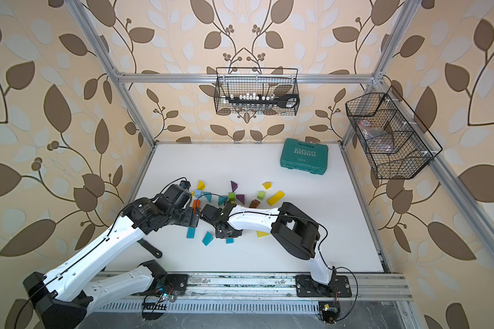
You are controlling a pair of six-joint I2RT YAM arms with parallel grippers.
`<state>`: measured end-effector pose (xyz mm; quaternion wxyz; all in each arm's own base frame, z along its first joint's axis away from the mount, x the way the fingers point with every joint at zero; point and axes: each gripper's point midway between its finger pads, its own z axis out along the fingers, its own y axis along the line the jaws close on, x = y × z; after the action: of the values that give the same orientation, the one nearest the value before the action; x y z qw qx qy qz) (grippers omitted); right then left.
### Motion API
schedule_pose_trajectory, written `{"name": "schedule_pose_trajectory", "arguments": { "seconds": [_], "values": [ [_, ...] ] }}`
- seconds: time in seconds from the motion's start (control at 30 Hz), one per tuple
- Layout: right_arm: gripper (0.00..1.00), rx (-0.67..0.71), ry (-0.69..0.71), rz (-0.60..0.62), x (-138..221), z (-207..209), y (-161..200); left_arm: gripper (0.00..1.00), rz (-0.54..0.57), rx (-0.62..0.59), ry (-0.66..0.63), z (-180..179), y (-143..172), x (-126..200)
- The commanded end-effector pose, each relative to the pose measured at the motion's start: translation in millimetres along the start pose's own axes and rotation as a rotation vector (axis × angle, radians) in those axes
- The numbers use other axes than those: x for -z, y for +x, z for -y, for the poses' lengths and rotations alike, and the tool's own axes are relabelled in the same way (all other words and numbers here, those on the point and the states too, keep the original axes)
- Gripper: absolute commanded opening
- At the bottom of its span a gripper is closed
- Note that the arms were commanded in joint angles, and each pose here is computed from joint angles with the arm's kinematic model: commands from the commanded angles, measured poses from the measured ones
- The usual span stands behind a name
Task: Assemble a small pinwheel with building blocks
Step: Place the building block at the center of the board.
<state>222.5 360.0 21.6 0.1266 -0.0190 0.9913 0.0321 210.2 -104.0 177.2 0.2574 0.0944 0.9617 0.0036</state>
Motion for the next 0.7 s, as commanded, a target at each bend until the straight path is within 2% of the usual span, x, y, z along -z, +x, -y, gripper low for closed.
{"name": "schedule_pose_trajectory", "arguments": {
  "seconds": [0.0, 0.07, 0.2, 0.43, 0.53, 0.67],
  "values": [
    [0.37, -0.023, 0.048, 0.013, -4, 6, -2, 0.99, 0.032, 0.012, 0.034, 2, -5, 6],
    [0.38, -0.028, 0.031, 0.002, -3, 3, -1, 0.99, 0.033, 0.011, 0.042, 3, -5, 6],
    [0.48, -0.037, 0.041, 0.009, 0, 5, -3, 0.99, 0.026, 0.007, 0.048, 5, -4, 4],
    [0.49, -0.015, -0.052, 0.048, 33, -5, -16, 0.99, 0.002, 0.011, 0.08, 13, -2, -1],
    [0.5, 0.004, -0.12, 0.069, 53, 5, -25, 0.99, -0.037, 0.12, 0.1, 20, 1, -6],
    [0.5, -0.034, -0.198, 0.051, 63, 47, -28, 0.98, -0.097, 0.243, 0.186, 49, -2, -15]
  ]
}}
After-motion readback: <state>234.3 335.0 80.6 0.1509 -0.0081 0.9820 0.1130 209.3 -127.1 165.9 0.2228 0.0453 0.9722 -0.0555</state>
